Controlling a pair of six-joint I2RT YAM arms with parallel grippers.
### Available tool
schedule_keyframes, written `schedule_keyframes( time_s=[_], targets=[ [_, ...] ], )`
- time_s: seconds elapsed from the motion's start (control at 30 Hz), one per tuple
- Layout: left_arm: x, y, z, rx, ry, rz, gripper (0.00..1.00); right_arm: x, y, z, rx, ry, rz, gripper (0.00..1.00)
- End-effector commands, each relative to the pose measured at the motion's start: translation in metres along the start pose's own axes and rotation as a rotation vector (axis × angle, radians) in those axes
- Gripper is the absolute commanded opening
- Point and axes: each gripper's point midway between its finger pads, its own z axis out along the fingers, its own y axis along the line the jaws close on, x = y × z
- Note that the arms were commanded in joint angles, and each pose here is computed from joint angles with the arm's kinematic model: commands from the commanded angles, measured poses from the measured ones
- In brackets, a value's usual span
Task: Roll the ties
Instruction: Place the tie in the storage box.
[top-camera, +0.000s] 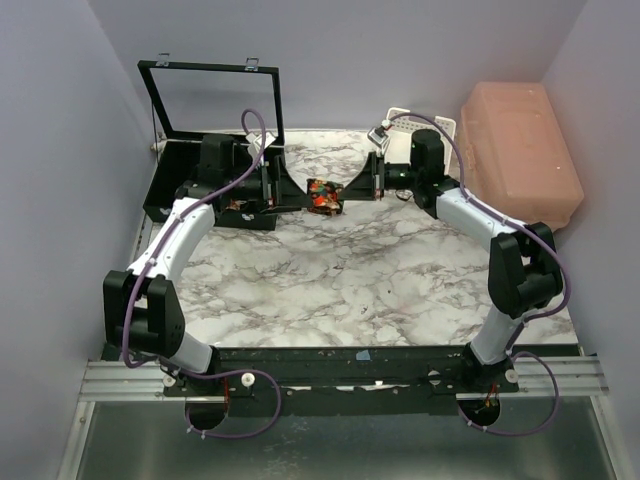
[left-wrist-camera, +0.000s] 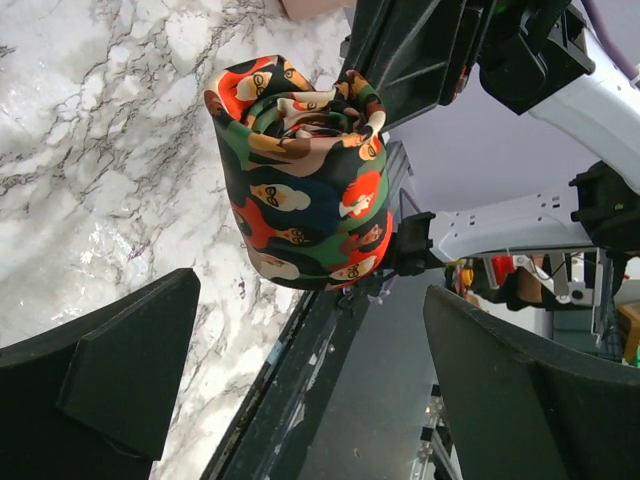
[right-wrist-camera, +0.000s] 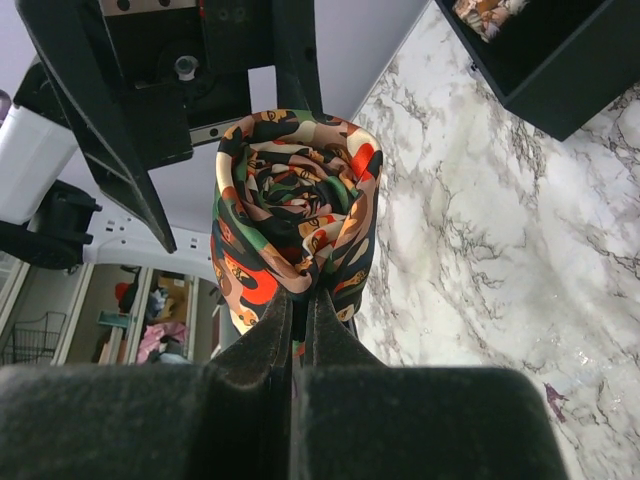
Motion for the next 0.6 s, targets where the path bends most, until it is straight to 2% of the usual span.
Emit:
schedule_keyframes(
  time_s=[0.0, 0.27, 0.4, 0.57],
  targets=[
    [0.001, -0.003, 0.007, 0.03, 0.002, -0.022, 0.98, 0.001, 0.015, 0.002, -0.046, 0.011, -0.039, 0.0],
    [-0.004, -0.01, 0.024, 0.096, 0.003, -0.05, 0.99, 0.007, 0.015, 0.008, -0.054, 0.029, -0.041, 0.01],
    [-0.003, -0.013, 0.034, 0.111, 0.026, -0.069, 0.95, 0.008, 0.019, 0.01, -0.059, 0.038, -0.055, 0.0],
    [-0.002, -0.013, 0.039, 0.118, 0.042, -0.078, 0.78, 0.011, 0.02, 0.009, -0.053, 0.048, -0.061, 0.0]
  ],
)
